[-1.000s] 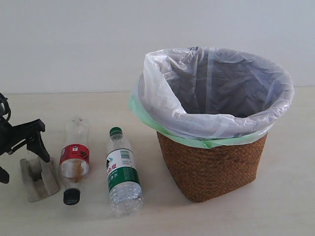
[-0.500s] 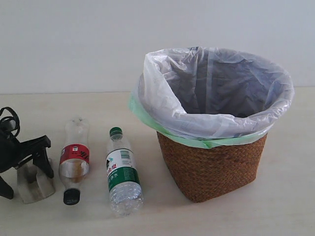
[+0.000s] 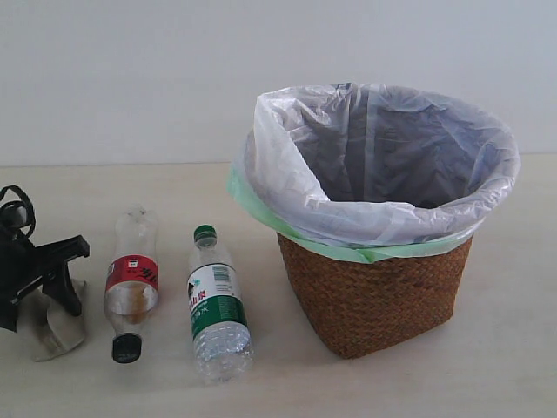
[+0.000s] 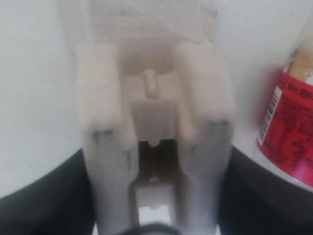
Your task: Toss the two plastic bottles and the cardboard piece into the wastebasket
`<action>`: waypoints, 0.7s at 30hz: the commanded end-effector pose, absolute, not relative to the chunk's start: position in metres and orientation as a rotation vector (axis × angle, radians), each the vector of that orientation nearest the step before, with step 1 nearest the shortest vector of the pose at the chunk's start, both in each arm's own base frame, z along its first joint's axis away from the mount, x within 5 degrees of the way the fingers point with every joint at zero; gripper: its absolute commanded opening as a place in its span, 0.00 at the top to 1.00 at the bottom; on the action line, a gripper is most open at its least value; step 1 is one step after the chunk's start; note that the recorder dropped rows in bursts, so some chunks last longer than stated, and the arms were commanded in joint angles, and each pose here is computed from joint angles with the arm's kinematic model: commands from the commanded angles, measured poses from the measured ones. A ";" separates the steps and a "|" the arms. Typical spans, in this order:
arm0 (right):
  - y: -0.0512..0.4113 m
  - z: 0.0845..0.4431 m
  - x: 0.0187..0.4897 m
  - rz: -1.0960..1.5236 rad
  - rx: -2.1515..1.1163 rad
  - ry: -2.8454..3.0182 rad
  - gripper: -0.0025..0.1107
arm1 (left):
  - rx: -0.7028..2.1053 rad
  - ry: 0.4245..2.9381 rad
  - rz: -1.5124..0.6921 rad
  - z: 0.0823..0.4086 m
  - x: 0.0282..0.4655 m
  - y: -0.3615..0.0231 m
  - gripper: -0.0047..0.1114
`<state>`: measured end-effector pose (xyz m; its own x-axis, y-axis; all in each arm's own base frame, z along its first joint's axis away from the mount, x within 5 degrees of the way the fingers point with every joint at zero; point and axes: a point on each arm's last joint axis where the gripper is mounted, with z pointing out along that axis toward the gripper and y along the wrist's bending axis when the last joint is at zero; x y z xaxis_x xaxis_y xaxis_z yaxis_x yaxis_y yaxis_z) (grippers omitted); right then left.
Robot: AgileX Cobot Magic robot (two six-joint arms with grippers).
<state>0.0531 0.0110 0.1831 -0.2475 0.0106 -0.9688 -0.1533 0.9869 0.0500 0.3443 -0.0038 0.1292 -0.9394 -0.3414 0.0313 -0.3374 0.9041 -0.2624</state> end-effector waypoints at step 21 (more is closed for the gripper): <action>0.010 0.184 0.053 0.143 -0.105 1.804 0.98 | -0.296 2.865 -0.299 0.206 0.337 0.003 0.93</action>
<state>0.0531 0.0110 0.1831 -0.2475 0.0106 -0.9688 -0.1533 0.9869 0.0500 0.3411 -0.0013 0.1758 -0.9611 -0.2340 -0.1464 -0.1914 0.9472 -0.2575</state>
